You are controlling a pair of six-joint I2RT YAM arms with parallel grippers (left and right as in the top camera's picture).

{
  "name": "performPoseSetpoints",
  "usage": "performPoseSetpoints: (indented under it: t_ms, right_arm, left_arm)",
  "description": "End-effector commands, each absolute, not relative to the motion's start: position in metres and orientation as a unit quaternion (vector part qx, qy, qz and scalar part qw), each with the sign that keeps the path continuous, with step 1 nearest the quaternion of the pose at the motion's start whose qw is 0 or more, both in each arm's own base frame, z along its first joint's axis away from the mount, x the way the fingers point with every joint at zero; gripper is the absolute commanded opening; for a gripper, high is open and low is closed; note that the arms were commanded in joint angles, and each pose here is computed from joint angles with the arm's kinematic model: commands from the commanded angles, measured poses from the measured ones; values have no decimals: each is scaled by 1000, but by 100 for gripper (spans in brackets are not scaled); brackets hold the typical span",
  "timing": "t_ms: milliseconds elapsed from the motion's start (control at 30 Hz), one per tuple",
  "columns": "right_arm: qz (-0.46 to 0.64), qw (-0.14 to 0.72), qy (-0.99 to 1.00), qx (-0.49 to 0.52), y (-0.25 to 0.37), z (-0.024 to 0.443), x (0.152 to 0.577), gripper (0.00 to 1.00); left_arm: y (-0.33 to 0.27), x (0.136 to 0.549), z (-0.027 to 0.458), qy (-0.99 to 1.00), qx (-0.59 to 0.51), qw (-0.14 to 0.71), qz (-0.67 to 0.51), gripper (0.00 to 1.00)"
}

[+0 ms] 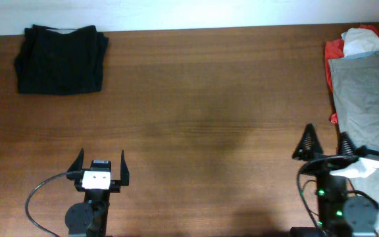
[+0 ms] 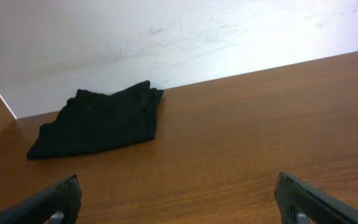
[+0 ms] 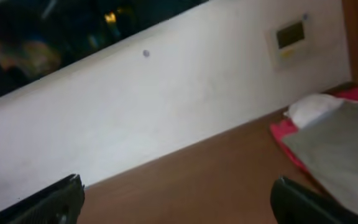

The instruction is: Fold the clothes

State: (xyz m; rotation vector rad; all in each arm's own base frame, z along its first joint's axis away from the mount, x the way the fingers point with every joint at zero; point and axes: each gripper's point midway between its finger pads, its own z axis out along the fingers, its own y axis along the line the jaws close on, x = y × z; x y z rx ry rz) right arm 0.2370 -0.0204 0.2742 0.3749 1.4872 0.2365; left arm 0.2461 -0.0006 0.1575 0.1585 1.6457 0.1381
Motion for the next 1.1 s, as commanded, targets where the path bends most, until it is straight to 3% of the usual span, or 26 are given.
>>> performPoseSetpoints:
  t_ms: [0,333,633,1067]
  right_arm:
    - [118,711,672,171,-17,234,244,99]
    - [135,718,664,161,-8,191,246,99]
    - [63,679,724,104,-8,158,246,99]
    - [53,677,730,72,-3,156,246,99]
  left_arm:
    - [2,246,156,731,71,675,70,99]
    - [2,246,156,731,71,675,70,99]
    - [2,246,156,731,71,675,70,99]
    - [2,246,156,731,71,675,70,99]
